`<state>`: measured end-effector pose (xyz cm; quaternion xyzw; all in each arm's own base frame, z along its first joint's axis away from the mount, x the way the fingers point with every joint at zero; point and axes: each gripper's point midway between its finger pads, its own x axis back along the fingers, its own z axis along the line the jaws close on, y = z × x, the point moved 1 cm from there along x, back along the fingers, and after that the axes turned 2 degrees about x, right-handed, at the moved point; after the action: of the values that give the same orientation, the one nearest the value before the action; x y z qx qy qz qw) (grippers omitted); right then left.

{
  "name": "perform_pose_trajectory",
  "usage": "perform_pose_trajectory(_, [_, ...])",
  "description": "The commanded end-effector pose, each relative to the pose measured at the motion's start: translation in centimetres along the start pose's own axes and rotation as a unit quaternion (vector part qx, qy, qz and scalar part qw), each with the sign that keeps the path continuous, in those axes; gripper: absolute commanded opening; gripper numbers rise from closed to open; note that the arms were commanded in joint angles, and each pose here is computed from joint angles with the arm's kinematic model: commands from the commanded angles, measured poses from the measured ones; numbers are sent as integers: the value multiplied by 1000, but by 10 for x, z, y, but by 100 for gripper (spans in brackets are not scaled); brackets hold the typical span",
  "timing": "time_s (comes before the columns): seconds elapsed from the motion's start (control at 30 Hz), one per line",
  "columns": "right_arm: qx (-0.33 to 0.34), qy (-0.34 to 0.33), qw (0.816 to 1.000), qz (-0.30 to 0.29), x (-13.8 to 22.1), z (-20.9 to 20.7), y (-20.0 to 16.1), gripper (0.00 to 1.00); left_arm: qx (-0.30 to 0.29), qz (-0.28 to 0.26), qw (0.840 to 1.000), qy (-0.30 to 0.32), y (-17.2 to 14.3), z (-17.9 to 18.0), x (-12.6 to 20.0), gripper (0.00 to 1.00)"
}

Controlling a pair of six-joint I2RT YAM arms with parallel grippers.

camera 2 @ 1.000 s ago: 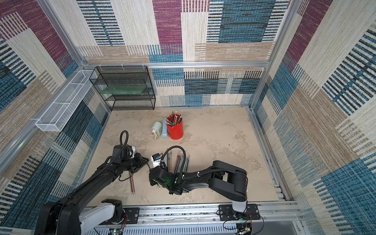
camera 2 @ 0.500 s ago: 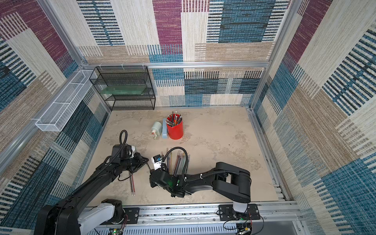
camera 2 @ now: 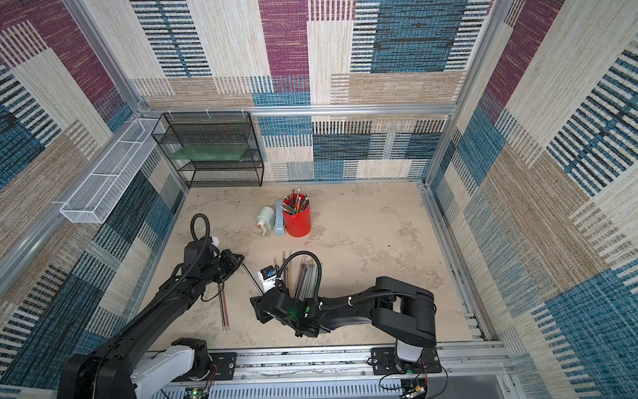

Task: Remove the protective cover of the pencils
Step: Remove the protective sleeve from the pencil.

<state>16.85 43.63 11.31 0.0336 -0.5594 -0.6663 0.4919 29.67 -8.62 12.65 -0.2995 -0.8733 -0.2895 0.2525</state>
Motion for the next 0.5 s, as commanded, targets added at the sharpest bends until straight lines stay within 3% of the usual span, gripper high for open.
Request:
perform_pose_trajectory(0.0, [6,-24,1000,-10,-2,-7,15,60,-25,12,999,-24,0,-14,2,0])
perform_pose_trajectory(0.3, [18,-22,999,20,-33,-9,32,60,-56,27,996,-61,-6,-31,10,0])
perform_pose_trajectory(0.47, [14,-24,999,27,-44,-15,34,46,-62,28,996,-61,-9,-30,11,0])
